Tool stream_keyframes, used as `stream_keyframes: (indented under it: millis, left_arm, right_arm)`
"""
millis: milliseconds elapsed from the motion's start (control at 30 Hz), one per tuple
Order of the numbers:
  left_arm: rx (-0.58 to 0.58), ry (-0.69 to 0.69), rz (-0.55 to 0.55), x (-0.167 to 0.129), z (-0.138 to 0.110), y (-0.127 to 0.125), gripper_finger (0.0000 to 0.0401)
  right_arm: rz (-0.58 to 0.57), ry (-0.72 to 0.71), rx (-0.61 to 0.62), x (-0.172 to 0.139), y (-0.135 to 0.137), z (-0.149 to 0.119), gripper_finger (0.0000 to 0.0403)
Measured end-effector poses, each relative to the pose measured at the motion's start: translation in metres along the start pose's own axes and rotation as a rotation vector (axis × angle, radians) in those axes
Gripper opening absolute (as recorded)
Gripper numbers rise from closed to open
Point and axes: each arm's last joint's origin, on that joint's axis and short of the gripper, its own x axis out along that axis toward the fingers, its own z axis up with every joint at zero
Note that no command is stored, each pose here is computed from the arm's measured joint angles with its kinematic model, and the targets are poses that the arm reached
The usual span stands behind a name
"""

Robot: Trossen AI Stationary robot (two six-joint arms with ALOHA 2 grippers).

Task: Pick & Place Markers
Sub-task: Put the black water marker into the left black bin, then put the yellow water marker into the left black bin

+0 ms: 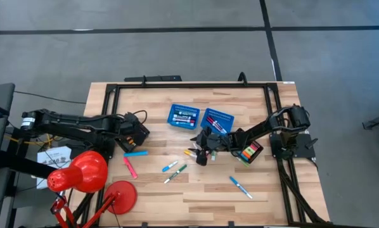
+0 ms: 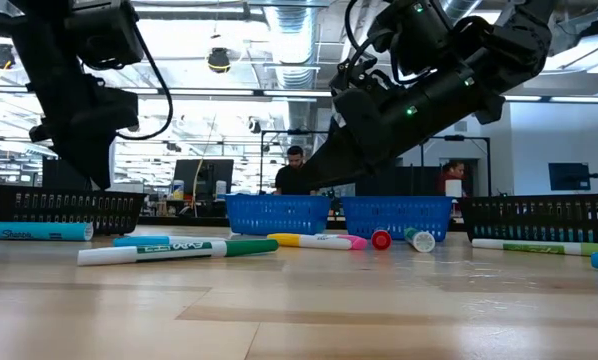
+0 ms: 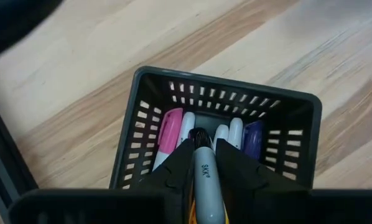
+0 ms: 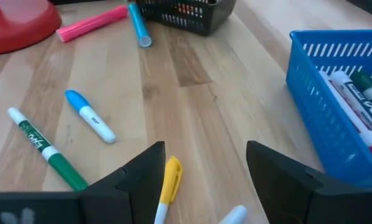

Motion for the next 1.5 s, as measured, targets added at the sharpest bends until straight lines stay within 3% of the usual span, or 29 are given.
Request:
stream_keyframes:
  millis: [600, 767, 1000, 1200, 1500]
  left_arm:
    - [0.075, -0.011, -0.002, 0.0, 0.001, -0.001, 0.0076]
    - [0.052, -0.076, -0.006, 0.0, 0.005, -0.003, 0.0076]
    - [-0.023, -0.217, -0.132, -0.004, 0.019, -0.016, 0.0076]
    - [0.037, -0.345, -0.219, -0.009, 0.031, -0.026, 0.0076]
    - [0.173, -0.599, -0.434, -0.027, 0.054, -0.042, 0.0076]
  right_arm:
    - [0.001, 0.003, -0.002, 0.0, 0.001, 0.0, 0.0214]
    - [0.061, 0.014, -0.003, 0.0, 0.002, -0.001, 0.0214]
    - [0.069, 0.097, 0.02, -0.002, 0.006, -0.01, 0.0214]
    - [0.098, 0.108, -0.029, -0.009, 0.028, -0.015, 0.0214]
    - [0.003, 0.159, -0.098, 0.002, 0.042, -0.039, 0.0214]
